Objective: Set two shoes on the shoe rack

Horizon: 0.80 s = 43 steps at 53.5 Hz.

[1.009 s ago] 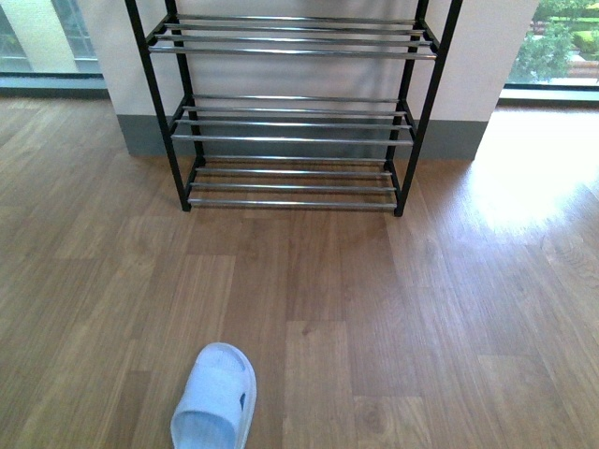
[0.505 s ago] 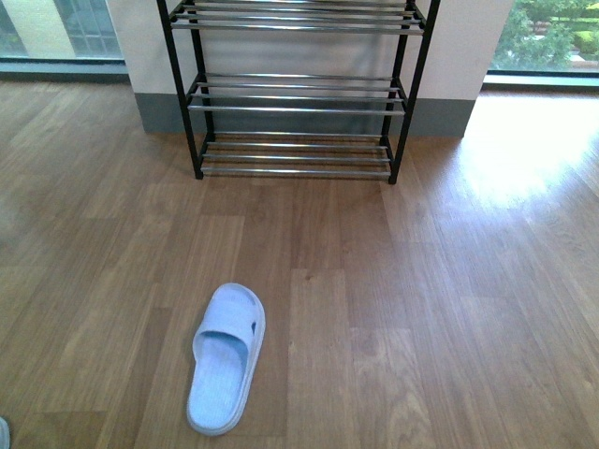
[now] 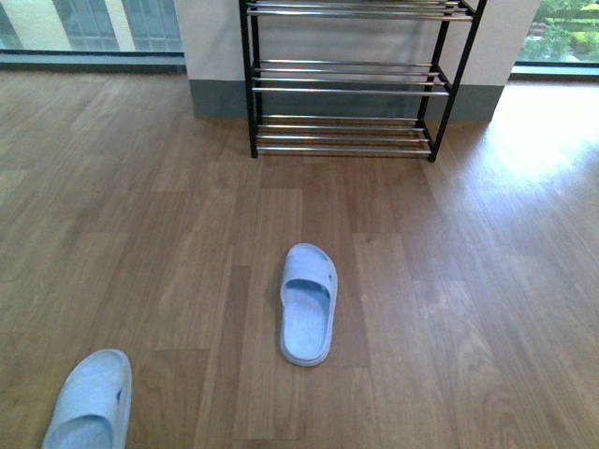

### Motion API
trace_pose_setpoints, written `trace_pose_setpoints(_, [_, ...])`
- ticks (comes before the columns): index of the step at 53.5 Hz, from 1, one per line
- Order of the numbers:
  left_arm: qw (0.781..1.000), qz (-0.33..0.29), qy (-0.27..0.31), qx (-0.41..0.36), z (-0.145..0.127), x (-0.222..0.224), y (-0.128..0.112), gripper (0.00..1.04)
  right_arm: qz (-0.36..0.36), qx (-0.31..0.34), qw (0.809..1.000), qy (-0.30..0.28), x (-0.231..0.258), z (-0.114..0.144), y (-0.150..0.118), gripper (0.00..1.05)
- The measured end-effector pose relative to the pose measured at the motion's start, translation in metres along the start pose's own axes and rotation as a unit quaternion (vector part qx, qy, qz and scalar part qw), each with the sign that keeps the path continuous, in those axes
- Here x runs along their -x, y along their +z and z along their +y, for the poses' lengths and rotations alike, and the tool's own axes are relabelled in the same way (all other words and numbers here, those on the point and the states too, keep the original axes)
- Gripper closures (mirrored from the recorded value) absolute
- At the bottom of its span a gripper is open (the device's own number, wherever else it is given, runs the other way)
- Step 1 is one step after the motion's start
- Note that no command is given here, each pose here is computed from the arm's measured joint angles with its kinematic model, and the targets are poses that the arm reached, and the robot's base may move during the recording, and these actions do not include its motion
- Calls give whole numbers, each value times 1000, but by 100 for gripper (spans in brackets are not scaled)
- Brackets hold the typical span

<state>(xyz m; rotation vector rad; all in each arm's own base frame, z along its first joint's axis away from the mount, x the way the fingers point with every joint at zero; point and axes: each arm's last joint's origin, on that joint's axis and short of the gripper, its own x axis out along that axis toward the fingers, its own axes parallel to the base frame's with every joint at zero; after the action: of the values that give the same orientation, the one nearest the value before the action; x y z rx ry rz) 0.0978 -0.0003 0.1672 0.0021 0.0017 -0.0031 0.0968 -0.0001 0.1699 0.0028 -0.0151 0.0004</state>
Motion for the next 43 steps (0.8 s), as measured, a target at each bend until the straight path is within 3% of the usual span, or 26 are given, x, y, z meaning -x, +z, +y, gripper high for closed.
trace_pose_setpoints(43, [1000,0,0,0,0,0,0,9,0,0,1000,-2,0,0,0,9])
